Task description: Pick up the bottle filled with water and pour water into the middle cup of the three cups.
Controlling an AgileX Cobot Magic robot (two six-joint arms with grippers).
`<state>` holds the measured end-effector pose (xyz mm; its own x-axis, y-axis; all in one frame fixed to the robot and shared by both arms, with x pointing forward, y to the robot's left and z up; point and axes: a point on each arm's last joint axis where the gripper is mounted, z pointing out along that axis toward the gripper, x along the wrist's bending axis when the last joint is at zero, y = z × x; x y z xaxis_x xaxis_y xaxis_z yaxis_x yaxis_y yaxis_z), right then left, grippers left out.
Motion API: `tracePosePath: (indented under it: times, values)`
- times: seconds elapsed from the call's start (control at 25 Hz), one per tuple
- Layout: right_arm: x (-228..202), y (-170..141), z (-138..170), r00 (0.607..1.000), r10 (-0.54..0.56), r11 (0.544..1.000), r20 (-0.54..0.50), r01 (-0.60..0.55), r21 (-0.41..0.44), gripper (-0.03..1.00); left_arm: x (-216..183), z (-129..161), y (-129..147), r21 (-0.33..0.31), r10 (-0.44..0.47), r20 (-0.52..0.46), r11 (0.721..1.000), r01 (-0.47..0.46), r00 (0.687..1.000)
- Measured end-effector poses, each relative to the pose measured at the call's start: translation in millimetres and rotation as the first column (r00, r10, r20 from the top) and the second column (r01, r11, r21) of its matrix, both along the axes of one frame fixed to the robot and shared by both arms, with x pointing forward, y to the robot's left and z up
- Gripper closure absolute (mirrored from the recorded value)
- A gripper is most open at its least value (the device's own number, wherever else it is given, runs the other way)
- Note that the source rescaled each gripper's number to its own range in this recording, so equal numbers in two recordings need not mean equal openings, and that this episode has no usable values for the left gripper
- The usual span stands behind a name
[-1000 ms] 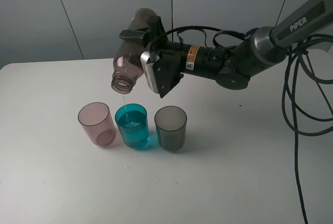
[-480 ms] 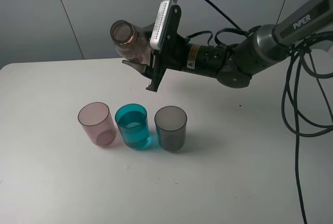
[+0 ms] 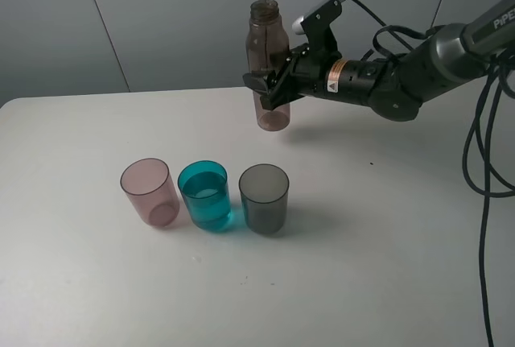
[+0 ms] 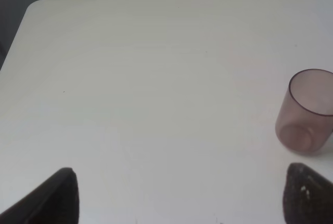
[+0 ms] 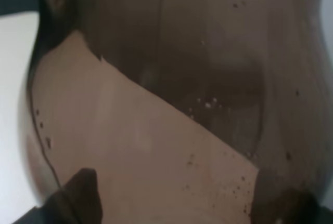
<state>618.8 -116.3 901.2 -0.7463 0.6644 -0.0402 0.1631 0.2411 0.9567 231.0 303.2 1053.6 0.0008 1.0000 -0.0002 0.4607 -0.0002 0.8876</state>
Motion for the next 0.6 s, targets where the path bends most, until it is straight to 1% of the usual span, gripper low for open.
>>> tracePosePath:
  times: [0.08,0.2,0.28,0.36,0.6]
  values:
    - [1.9,-3.1,-3.1,0.999,-0.030,1.000,-0.026,0.030,0.000,0.91,0.0,0.0,0.0,0.000,0.000,0.000,1.000,0.000,1.000]
    - [3.1,-3.2,-9.2,0.998,-0.046,0.998,-0.040,0.048,0.029,0.91,0.0,0.0,0.0,0.000,0.000,0.000,1.000,0.000,1.000]
    - [4.3,-3.6,-17.6,0.996,-0.065,0.996,-0.057,0.068,0.050,0.91,0.0,0.0,0.0,0.000,0.000,0.000,1.000,0.000,1.000]
    - [5.2,-4.4,-26.5,0.994,-0.081,0.995,-0.070,0.085,0.051,0.91,0.0,0.0,0.0,0.000,0.000,0.000,1.000,0.000,1.000]
    - [5.6,-4.3,-36.9,0.994,-0.086,0.993,-0.069,0.091,0.070,0.91,0.0,0.0,0.0,0.000,0.000,0.000,1.000,0.000,1.000]
